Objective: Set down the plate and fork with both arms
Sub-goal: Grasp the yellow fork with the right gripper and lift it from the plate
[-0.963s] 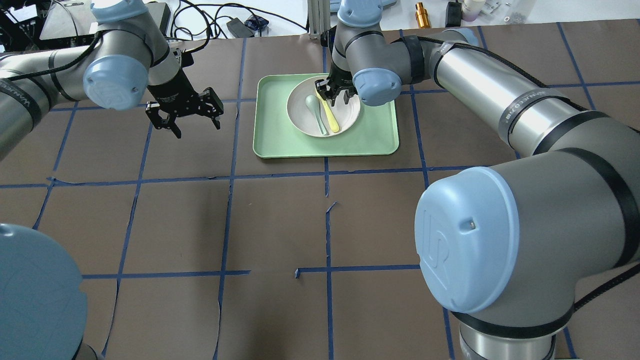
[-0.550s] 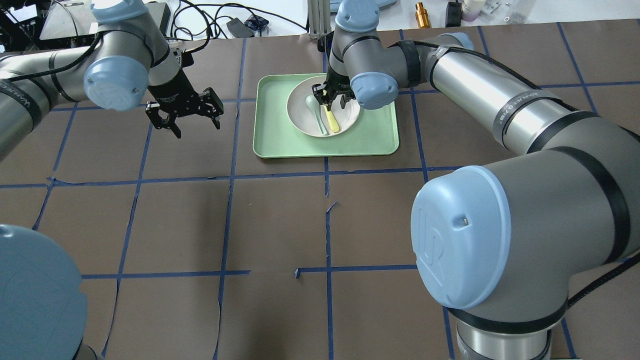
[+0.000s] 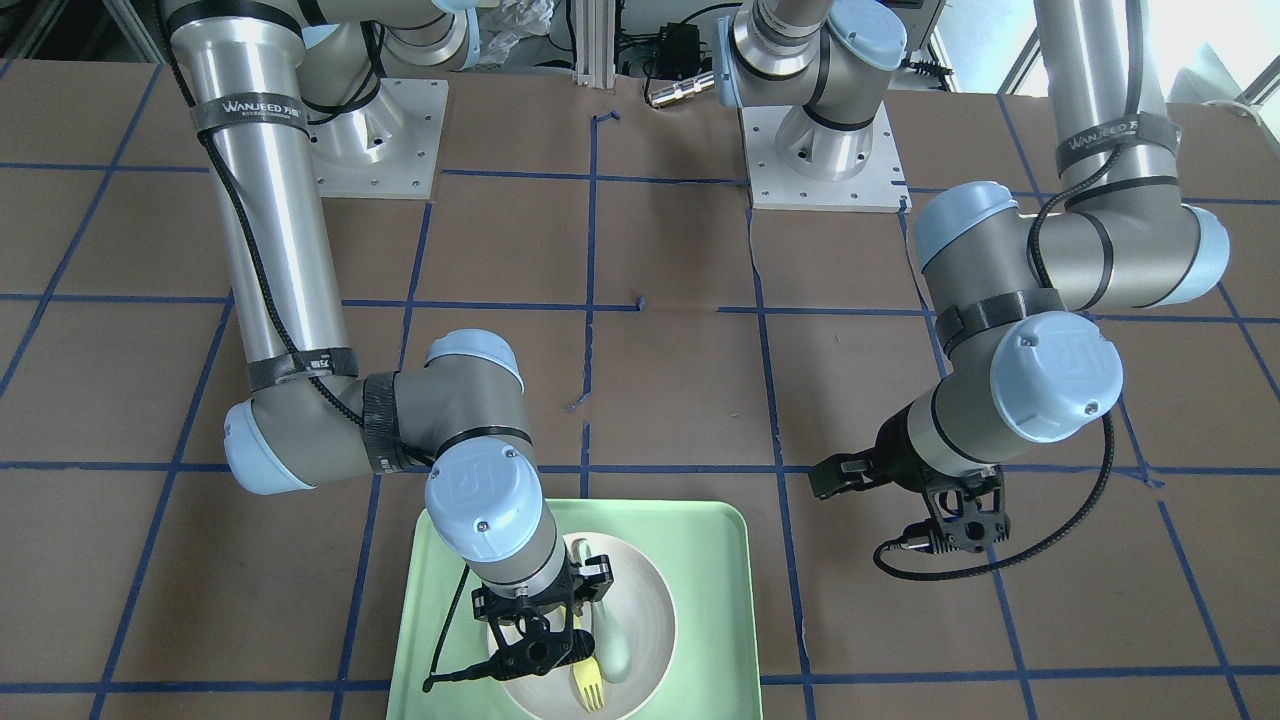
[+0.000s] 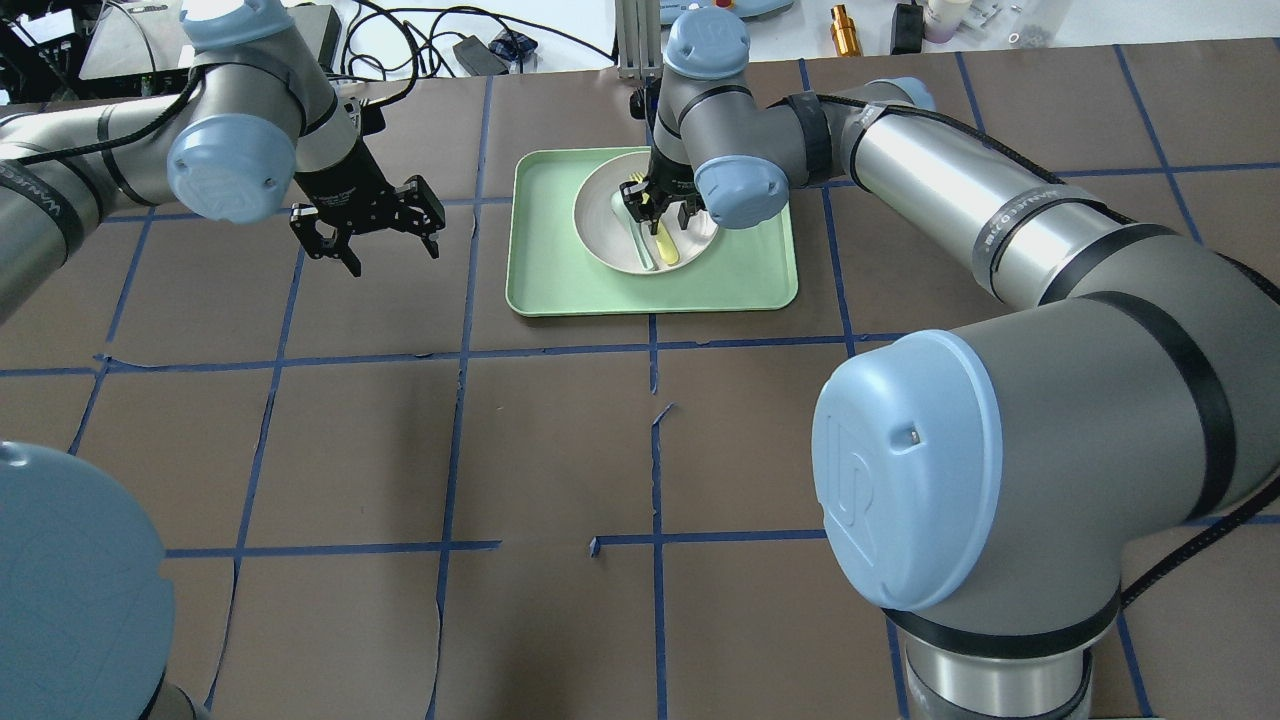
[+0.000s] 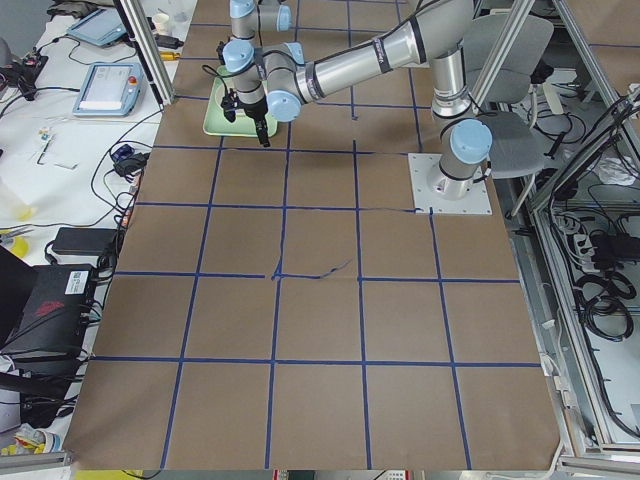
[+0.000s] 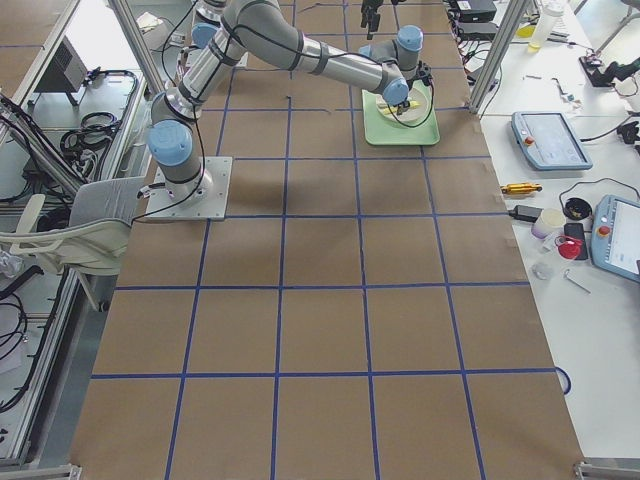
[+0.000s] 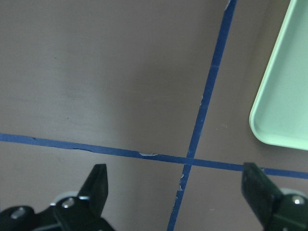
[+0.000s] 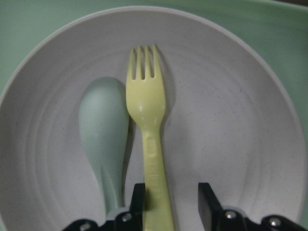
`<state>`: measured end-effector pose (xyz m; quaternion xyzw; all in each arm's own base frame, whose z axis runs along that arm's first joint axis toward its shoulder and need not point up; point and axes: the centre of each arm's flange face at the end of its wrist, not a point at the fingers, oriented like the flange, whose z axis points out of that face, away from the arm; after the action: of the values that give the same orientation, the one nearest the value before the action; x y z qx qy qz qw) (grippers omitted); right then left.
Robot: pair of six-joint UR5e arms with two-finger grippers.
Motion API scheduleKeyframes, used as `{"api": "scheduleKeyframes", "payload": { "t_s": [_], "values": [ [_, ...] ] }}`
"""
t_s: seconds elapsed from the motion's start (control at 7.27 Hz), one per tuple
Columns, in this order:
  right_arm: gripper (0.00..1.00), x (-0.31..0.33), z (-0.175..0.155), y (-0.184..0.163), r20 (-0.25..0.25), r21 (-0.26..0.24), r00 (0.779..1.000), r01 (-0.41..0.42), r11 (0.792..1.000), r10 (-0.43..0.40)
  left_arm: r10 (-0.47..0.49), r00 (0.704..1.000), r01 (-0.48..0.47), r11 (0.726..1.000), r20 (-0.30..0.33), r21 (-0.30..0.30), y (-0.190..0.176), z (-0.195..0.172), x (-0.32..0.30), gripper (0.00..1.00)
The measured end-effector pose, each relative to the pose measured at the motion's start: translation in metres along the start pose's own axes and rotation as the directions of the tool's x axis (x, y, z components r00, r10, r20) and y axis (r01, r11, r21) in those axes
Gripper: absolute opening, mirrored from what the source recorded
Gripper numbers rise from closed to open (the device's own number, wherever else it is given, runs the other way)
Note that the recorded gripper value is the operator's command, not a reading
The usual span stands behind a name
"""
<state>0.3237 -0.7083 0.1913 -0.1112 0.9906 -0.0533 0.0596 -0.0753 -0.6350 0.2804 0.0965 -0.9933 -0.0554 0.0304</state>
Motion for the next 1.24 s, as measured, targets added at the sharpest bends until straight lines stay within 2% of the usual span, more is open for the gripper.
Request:
{"api": "scheduleKeyframes", "payload": {
  "t_s": [0.14,0.28,0.41,0.55,1.24],
  "values": [
    [0.48,0.0,0.001,0.0,-0.002,-0.001,1.0,0.001,1.0,-0.001,0.0,1.0,0.0,1.0,-0.001,0.003,-0.002,0.004,0.0,1.0],
    [0.36,-0.001,0.001,0.001,-0.004,-0.002,1.0,0.0,1.0,0.0,0.0,1.0,0.0,1.0,-0.003,0.014,-0.006,0.006,0.0,1.0],
    [0.22,-0.001,0.002,0.001,-0.005,-0.003,1.0,0.001,1.0,-0.001,0.001,1.0,-0.001,1.0,-0.006,0.026,-0.008,0.007,0.0,1.0],
    [0.0,-0.001,0.002,0.001,-0.006,-0.004,1.0,0.001,1.0,-0.001,0.001,1.0,-0.001,1.0,-0.007,0.031,-0.009,0.008,0.0,1.0],
    [0.0,-0.001,-0.009,0.0,-0.012,0.007,0.999,-0.029,1.0,0.03,0.0,1.0,0.0,1.0,-0.006,0.026,-0.008,0.013,-0.001,1.0]
  ]
}}
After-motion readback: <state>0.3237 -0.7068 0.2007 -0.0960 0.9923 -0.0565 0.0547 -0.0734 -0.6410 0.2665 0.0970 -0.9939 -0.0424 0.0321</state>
